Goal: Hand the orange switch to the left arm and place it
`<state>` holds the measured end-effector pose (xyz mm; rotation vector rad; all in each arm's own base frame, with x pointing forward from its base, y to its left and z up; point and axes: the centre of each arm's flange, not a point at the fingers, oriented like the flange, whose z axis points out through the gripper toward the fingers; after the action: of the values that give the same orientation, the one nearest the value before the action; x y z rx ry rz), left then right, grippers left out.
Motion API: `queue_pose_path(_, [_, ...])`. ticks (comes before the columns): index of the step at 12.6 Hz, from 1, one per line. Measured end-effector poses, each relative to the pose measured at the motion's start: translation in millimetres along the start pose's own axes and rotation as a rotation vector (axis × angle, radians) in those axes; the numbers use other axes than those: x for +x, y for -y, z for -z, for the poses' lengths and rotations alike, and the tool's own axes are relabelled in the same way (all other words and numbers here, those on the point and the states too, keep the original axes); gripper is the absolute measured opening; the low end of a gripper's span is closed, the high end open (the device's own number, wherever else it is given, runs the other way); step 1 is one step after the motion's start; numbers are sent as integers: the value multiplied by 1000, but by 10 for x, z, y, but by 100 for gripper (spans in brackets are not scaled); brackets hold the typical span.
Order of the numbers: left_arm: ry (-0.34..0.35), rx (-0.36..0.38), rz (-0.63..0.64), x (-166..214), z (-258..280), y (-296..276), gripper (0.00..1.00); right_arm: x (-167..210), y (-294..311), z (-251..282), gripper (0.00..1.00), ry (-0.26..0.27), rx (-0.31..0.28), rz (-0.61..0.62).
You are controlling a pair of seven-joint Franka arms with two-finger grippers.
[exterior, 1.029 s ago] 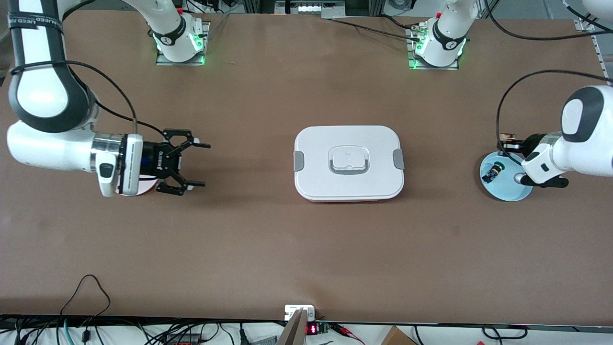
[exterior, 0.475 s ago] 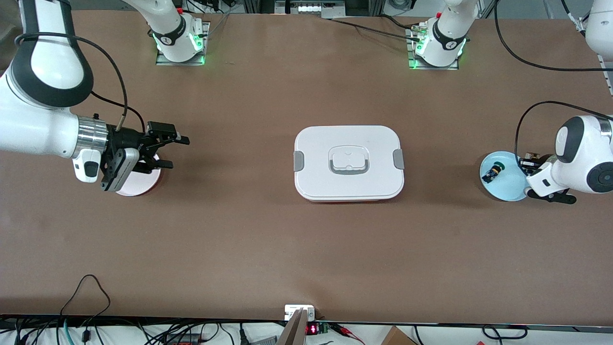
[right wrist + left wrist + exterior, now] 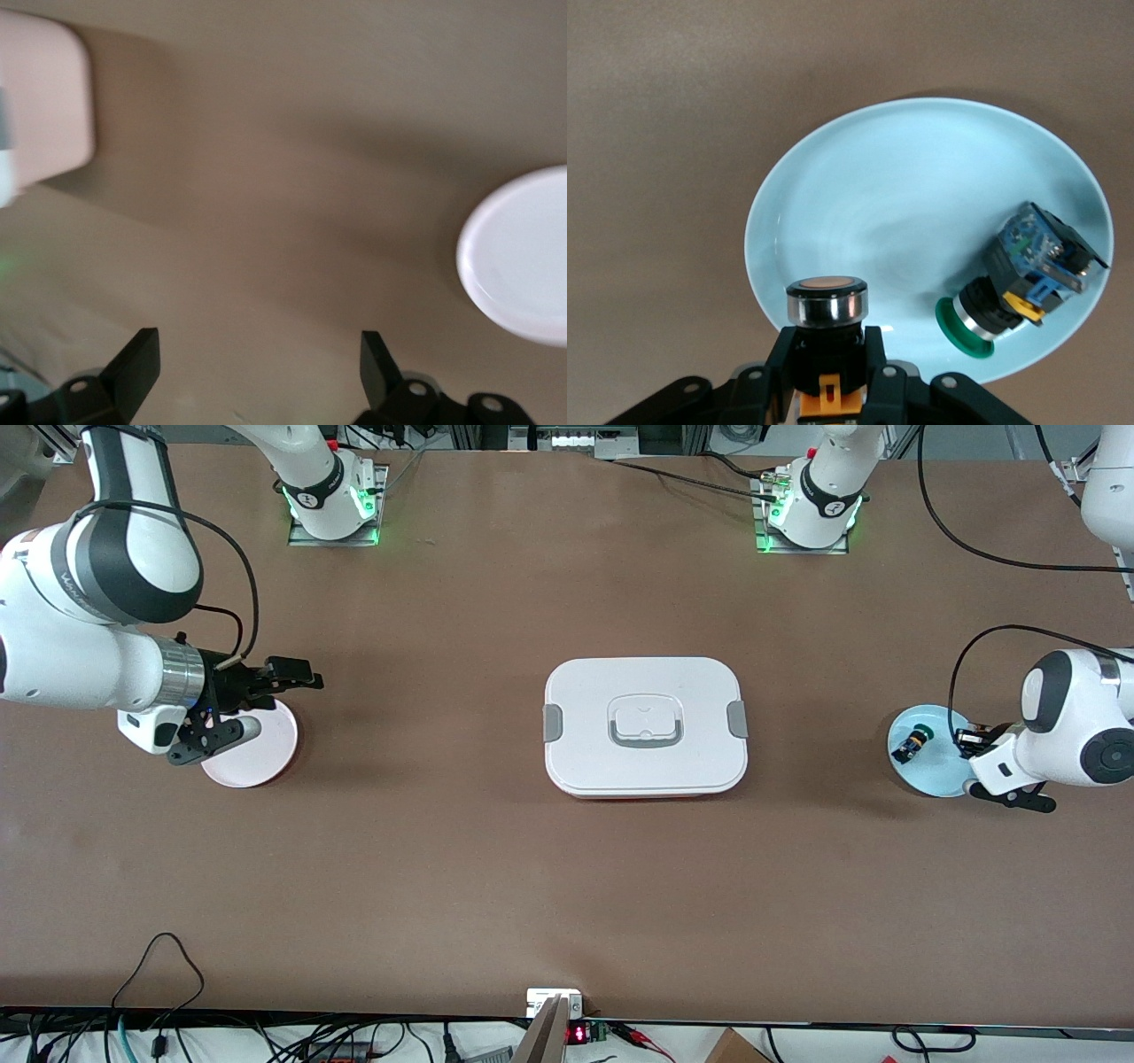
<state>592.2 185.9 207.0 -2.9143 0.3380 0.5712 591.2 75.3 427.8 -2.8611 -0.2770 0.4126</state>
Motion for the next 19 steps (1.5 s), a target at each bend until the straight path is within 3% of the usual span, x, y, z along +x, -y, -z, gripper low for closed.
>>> queue_pose_path(2, [1, -7, -5, 28, -77, -13, 34, -65, -108, 133, 100, 20, -141, -54])
queue_pose_path(4, [3, -9, -7, 37, -101, -21, 34, -157, -215, 497, 100, -18, -281, -61])
queue_pose_path(5, [4, -10, -7, 40, -108, -23, 34, -233, -323, 713, 100, -53, -310, -87])
queue_pose_path(8, [16, 5, -27, 55, -179, -25, 37, -500, -988, 1211, 100, -160, -303, -207])
queue_pose_path(10, [25, 18, -40, 71, -240, -28, 46, -595, -1129, 1313, 100, -167, -296, -238])
queue_pose_path(13, [24, 19, -41, 82, -239, -24, 48, -733, -955, 1448, 100, -170, -290, -239])
queue_pose_path(16, [3, 19, -26, 108, -79, 19, 75, -852, -855, 1437, 100, -229, -286, -262])
queue_pose_path(18, [-22, -9, 4, 98, 198, 27, 96, -924, -874, 1316, 100, -235, -281, -260])
queue_pose_path(19, [-41, -11, 10, 91, 414, 5, 100, -949, -868, 1307, 100, -234, -279, -259])
